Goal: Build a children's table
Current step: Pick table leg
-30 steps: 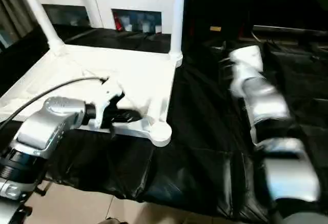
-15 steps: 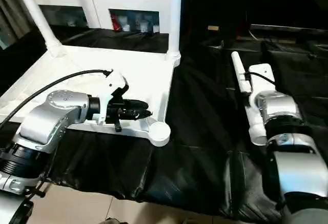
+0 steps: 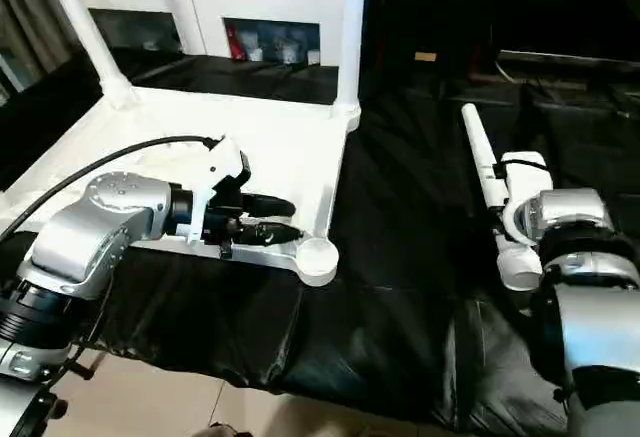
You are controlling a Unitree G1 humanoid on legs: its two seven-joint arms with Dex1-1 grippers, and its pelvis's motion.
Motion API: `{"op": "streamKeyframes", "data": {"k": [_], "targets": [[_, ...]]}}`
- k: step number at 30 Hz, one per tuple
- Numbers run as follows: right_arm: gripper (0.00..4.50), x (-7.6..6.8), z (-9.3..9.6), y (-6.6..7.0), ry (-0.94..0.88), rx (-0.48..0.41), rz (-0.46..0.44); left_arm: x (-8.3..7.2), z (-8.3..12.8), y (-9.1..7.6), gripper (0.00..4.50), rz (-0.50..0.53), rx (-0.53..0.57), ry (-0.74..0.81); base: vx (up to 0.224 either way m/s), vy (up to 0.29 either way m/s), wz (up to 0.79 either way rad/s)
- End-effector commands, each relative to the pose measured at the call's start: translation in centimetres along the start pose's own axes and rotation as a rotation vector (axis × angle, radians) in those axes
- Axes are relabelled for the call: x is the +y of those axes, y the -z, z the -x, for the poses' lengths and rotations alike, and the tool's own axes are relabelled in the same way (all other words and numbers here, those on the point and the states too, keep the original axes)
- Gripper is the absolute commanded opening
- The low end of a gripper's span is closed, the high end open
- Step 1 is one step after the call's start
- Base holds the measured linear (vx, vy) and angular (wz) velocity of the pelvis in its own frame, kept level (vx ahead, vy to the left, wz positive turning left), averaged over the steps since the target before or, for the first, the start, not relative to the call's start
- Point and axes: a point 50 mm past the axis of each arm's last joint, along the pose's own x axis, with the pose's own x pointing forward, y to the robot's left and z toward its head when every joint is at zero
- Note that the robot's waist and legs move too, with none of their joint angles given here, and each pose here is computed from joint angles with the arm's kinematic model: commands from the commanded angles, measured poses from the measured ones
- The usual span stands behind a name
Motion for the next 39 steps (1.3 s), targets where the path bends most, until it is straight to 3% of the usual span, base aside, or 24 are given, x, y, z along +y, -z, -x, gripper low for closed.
{"op": "streamKeyframes", "data": {"k": [1, 8, 12, 14, 15, 19, 21, 22, 25, 26, 27, 29, 30, 39], "targets": [[2.08, -0.1, -0.2, 1.0, -0.017, 0.047, -0.038, 0.1, 0.1, -0.8, 2.19, -0.04, 0.001, 0.01, 0.0, 0.0, 0.0], [1.84, -0.9, -0.3, 1.5, -0.001, 0.032, -0.097, 0.5, 0.4, -1.0, 2.19, -0.058, -0.003, -0.004, 0.0, 0.0, 0.0], [1.84, -1.4, -0.2, 1.4, -0.01, -0.033, -0.186, 1.0, 0.2, -1.2, 2.19, -0.07, -0.028, -0.061, 0.0, 0.0, 0.0], [1.84, -1.7, -0.1, 0.8, -0.031, -0.113, -0.233, 1.5, -0.1, -1.6, 2.19, -0.05, -0.076, -0.117, 0.0, 0.0, 0.0], [1.83, -1.7, -0.1, 0.8, -0.031, -0.113, -0.233, 1.5, -0.1, -1.6, 2.36, -0.05, -0.076, -0.117, 0.0, 0.0, 0.0], [1.83, -1.8, 1.6, -2.4, -0.23, -0.538, -0.431, 3.0, -1.0, -3.3, 2.58, 0.062, -0.253, -0.3, 0.0, 0.0, 0.0], [1.83, -1.3, 2.7, -3.2, -0.359, -0.696, -0.464, 2.9, -1.4, -3.7, 2.85, 0.088, -0.291, -0.296, 0.0, 0.0, 0.0], [1.83, -1.3, 2.7, -3.2, -0.359, -0.696, -0.464, 2.9, -1.4, -3.7, 2.92, 0.088, -0.291, -0.296, 0.0, 0.0, 0.0], [1.82, -0.1, 4.6, -3.6, -0.551, -0.864, -0.484, 2.7, -2.0, -4.4, 3.1, 0.138, -0.342, -0.268, 0.0, 0.0, 0.0], [1.82, 0.5, 5.4, -3.5, -0.65, -0.914, -0.491, 2.6, -2.2, -4.7, 3.23, 0.157, -0.367, -0.251, 0.0, 0.0, 0.0], [1.82, 2.3, 7.1, -2.8, -0.867, -0.988, -0.457, 2.6, -2.7, -5.5, 3.31, 0.218, -0.429, -0.233, 0.0, 0.0, 0.0], [1.82, 3.2, 7.9, -2.3, -0.96, -1.005, -0.438, 2.7, -2.9, -5.9, 3.36, 0.247, -0.455, -0.228, 0.0, 0.0, 0.0], [1.82, 4.6, 8.8, -1.5, -1.093, -0.999, -0.394, 2.9, -3.1, -6.6, 3.43, 0.303, -0.498, -0.206, 0.0, 0.0, 0.0], [1.82, 7.7, 10.7, -0.1, -1.342, -0.922, -0.312, 2.6, -3.7, -8.5, 4.12, 0.466, -0.605, -0.082, 0.0, 0.0, 0.0]]}}
